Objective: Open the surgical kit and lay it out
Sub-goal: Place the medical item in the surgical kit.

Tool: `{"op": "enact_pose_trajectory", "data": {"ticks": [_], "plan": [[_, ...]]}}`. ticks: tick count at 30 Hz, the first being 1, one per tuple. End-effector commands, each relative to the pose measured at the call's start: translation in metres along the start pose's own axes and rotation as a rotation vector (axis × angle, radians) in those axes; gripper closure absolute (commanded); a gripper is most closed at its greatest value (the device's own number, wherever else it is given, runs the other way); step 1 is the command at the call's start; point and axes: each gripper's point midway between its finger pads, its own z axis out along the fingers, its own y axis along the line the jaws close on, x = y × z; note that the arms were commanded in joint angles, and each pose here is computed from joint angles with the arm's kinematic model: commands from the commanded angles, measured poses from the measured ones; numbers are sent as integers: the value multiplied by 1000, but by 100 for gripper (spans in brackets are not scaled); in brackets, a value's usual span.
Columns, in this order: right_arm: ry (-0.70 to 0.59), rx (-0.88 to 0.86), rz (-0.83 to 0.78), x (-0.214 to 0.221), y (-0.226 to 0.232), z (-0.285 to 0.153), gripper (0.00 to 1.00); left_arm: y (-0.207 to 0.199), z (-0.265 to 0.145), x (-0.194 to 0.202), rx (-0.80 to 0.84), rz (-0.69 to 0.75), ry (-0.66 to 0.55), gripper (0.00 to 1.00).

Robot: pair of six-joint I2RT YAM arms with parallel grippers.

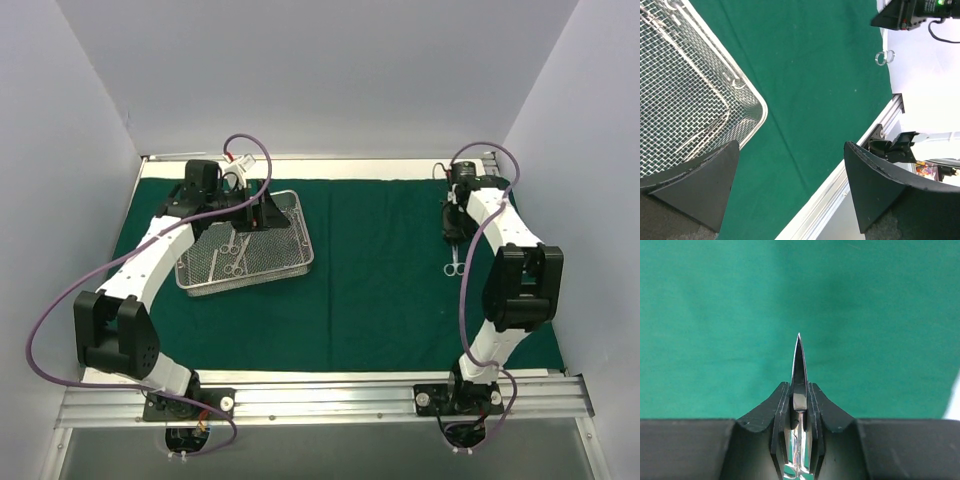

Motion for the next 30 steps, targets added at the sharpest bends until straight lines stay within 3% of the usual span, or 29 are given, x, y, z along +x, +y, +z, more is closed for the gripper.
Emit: {"op": "enact_pose_trajectory", "data": {"ticks": [1,7,14,30], "plan": [[2,148,-63,9,-55,-12,100,9,-8,0,-8,33,-17,6],[64,153,-134,33,-66,16,100,23,-16,7,-26,13,-8,6],[64,119,-91,33,-77,42,100,26,-27,12,-25,-6,-28,6],[122,94,-92,60,-70,65,85,33,-28,11,3,-54,-37,4]]}}
